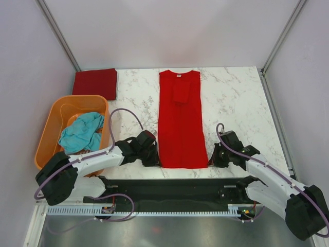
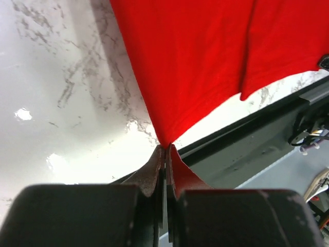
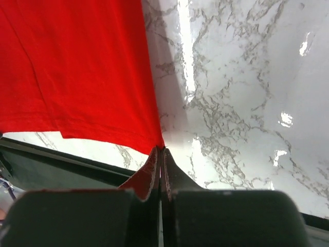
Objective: Fold and stack the t-shirts
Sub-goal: Fold the tshirt
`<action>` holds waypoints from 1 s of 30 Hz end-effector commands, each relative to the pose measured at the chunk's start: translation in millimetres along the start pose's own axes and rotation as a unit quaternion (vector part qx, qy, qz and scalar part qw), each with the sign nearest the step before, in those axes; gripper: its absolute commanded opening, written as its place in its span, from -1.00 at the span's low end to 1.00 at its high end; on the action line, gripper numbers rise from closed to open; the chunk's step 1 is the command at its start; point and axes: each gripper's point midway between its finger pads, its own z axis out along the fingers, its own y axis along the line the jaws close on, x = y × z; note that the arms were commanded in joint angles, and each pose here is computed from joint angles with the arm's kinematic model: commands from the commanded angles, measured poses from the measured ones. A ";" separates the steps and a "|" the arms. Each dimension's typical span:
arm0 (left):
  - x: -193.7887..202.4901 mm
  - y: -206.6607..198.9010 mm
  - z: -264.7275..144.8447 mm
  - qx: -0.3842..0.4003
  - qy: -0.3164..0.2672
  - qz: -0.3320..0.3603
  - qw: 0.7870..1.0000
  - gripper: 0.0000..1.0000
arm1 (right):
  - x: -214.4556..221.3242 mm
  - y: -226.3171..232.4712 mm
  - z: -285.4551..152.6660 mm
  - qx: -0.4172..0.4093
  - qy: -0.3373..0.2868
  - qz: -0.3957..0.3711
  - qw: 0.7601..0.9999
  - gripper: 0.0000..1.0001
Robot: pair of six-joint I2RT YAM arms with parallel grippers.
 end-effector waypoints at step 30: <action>-35.3 -27.9 -13.4 0.034 -0.024 -0.091 0.995 -0.95 | -53.3 34.2 -29.8 0.011 -0.055 -0.049 0.997 -1.00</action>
